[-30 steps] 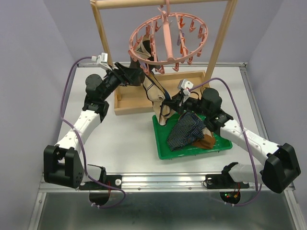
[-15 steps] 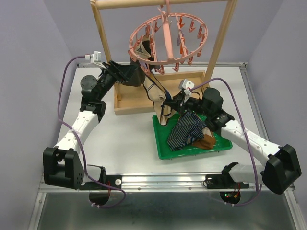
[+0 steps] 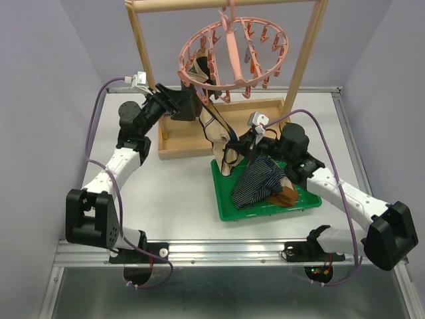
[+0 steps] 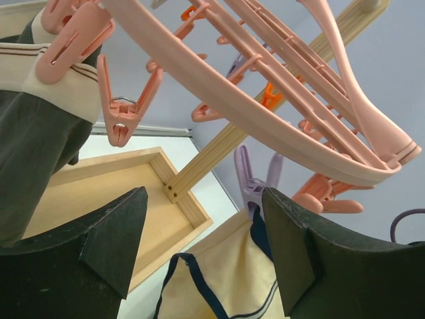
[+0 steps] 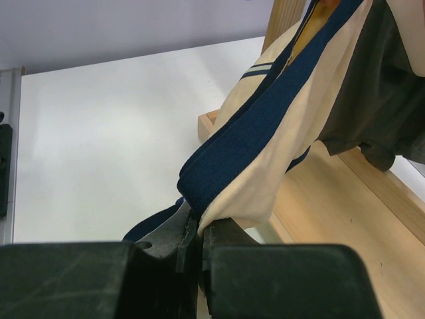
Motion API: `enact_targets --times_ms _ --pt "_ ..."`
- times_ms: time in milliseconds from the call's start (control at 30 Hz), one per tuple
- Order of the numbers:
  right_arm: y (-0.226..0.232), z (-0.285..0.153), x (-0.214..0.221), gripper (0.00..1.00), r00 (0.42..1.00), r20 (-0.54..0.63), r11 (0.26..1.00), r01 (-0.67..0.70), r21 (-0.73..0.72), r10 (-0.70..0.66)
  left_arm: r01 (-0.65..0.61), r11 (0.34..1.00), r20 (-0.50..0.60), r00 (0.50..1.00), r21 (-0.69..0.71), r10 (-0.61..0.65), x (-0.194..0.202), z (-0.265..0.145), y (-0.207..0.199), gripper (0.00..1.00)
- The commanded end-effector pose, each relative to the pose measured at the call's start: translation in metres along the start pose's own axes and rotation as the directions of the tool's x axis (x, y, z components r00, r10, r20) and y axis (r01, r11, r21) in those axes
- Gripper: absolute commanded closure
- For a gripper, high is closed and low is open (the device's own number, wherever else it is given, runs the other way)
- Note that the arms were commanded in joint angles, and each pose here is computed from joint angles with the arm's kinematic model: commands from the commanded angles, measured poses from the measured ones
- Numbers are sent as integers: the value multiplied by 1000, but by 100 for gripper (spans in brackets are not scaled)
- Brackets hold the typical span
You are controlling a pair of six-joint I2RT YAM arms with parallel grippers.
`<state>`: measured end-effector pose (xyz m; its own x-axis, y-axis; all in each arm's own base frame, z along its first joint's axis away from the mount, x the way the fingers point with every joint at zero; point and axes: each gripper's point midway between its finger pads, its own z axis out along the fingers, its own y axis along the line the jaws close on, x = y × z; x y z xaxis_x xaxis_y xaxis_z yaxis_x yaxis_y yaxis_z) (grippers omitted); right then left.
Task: Remove the underwear clipped to the hanger
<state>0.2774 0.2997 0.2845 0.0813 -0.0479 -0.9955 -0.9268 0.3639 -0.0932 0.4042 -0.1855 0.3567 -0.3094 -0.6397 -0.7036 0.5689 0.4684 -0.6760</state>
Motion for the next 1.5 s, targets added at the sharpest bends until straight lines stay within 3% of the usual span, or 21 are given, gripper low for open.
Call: enact_targets --times_ms 0,300,633,1100,1200,1233,1367,1467 --pt "5 -4 -15 99 999 45 1000 16 -18 -16 -63 989 58 997 130 55 -28 9 -37 20" --pt "4 -3 -14 100 999 43 1000 16 -17 -15 -55 967 -9 998 249 59 -14 13 -52 21" --pt "4 -2 -15 99 999 45 1000 19 -24 -18 -19 958 -35 999 287 30 -6 21 -51 21" --pt "8 -2 -14 99 999 45 999 8 -46 -6 24 906 6 1000 422 -30 -19 26 -74 30" --pt "8 -1 -13 99 999 44 999 4 -47 -2 30 893 6 999 450 -37 -19 23 -80 44" --pt "8 -2 -12 100 999 42 999 2 -45 0 35 891 4 999 454 -41 -19 23 -79 61" --pt "8 -2 -11 99 999 41 999 1 -44 1 41 888 -5 999 457 -44 -16 21 -79 94" --pt "7 -2 -9 99 999 38 999 3 -35 -2 37 905 -9 999 424 -37 -13 22 -73 100"
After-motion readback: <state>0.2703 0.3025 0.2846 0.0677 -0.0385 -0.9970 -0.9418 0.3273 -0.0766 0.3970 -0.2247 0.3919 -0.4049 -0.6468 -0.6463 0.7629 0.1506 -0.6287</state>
